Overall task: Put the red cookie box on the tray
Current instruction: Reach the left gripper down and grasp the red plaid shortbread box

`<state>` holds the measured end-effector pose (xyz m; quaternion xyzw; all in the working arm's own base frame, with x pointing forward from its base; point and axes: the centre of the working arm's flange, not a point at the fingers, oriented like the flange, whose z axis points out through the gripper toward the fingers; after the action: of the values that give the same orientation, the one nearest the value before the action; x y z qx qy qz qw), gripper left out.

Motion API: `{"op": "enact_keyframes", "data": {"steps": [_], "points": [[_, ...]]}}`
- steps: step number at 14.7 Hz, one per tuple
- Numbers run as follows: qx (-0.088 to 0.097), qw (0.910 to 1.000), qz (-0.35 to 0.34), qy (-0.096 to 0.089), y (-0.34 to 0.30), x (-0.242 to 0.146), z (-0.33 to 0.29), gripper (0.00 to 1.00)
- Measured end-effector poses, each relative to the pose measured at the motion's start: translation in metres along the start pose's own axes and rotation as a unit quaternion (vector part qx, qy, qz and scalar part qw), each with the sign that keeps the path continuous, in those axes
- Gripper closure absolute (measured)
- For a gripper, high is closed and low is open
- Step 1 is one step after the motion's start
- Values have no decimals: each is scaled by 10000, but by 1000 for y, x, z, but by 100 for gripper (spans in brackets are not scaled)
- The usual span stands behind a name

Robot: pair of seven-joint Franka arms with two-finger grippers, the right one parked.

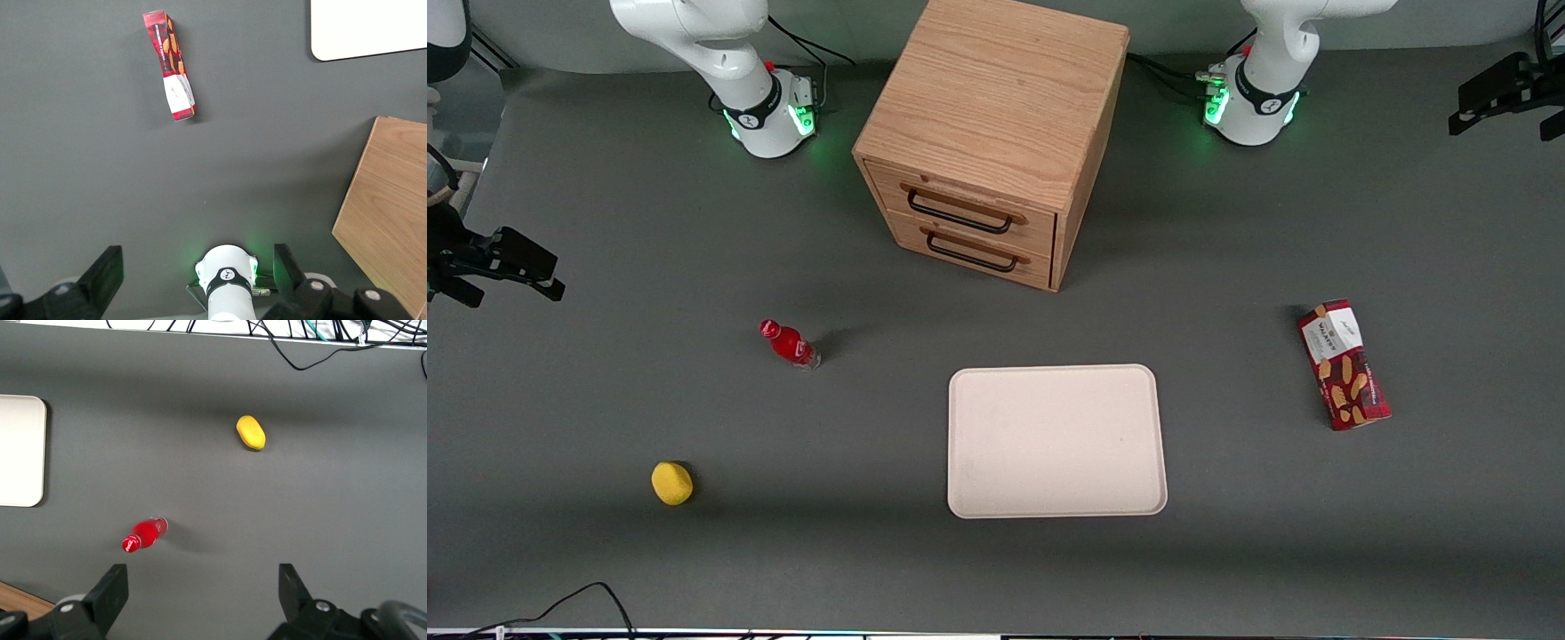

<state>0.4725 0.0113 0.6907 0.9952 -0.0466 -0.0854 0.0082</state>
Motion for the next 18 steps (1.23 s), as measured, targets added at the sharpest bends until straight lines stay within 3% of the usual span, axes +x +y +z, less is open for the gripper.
{"op": "enact_keyframes", "data": {"steps": [6, 9, 13, 17, 18], "points": [[137, 9997, -55, -205, -10, 30, 31, 0], [191, 9996, -219, 18, -43, 96, 113, 0], [322, 9994, 111, 75, -50, 173, 273, 0], [456, 9968, 367, 543, -54, 189, 375, 0], [473, 9961, 389, 637, -54, 186, 393, 7]]}}
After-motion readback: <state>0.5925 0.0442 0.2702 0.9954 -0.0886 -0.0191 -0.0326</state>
